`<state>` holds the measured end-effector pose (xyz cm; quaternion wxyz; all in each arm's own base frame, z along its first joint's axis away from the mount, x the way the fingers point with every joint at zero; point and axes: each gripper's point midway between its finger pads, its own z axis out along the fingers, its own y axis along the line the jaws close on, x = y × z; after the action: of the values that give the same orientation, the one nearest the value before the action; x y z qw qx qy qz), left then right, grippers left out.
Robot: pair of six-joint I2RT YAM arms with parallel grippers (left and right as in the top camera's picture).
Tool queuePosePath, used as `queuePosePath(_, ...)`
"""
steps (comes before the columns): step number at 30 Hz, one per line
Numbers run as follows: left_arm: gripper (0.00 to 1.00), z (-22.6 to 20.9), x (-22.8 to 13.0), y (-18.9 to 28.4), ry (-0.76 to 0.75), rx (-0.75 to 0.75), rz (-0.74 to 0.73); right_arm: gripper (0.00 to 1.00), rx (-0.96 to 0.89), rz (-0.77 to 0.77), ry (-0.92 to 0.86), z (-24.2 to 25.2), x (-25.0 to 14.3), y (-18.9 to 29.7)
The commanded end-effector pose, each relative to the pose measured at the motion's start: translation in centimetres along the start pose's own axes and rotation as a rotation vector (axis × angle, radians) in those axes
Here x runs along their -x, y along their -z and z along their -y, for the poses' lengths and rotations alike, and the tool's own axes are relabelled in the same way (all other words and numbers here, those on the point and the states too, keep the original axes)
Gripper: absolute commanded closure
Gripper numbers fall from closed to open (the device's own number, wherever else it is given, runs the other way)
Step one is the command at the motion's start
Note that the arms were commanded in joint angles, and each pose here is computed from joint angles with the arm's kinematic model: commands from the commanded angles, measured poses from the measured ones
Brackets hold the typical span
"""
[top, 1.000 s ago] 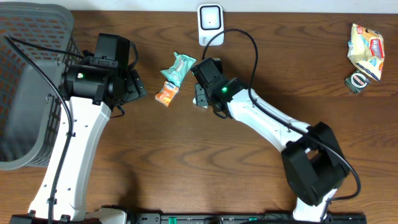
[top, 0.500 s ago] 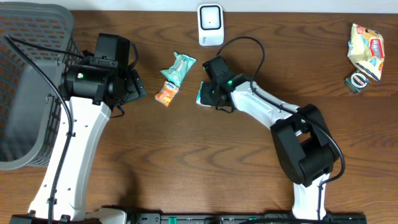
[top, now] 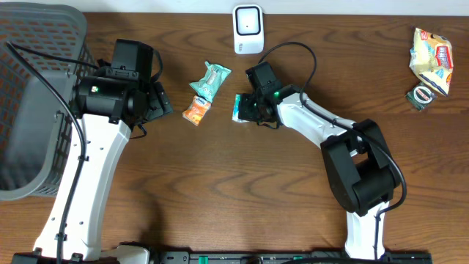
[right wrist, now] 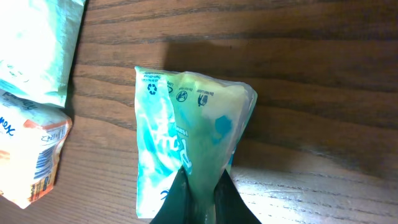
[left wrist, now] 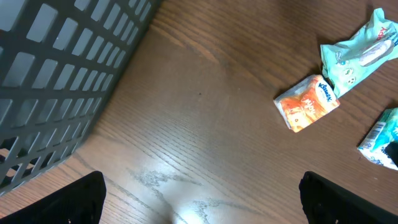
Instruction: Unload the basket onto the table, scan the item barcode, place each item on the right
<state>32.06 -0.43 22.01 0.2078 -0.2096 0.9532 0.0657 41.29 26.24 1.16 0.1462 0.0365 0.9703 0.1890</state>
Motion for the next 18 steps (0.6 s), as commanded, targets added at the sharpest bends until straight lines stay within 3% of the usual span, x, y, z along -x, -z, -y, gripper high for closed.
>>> queuePosePath(1, 0.02, -0.3, 0.0, -0.2, 0.010, 0.018, -0.001, 0.99, -0.024, -0.085, -0.035, 2.8, -1.5, -2.0)
queuePosePath(5, 0.03, -0.3, 0.0, -0.2, 0.010, 0.018, -0.001, 0.99, 0.134, -0.064, -0.031, 1.7, 1.2, 1.8)
queuePosePath(10, 0.02, -0.3, 0.0, -0.2, 0.010, 0.018, -0.001, 0.99, 0.446, 0.070, 0.302, 0.0, 5.3, 9.8)
queuePosePath(12, 0.02, -0.3, 0.0, -0.2, 0.010, 0.018, -0.001, 0.99, 0.687, 0.108, 0.448, -0.6, 5.5, 13.8)
queuePosePath(15, 0.02, -0.3, 0.0, -0.2, 0.010, 0.018, -0.001, 0.99, 0.927, 0.133, 0.456, 0.0, 5.7, 17.6)
queuePosePath(18, 0.02, -0.3, 0.0, -0.2, 0.010, 0.018, -0.001, 0.99, 1.053, 0.154, 0.449, 0.6, 5.9, 20.0)
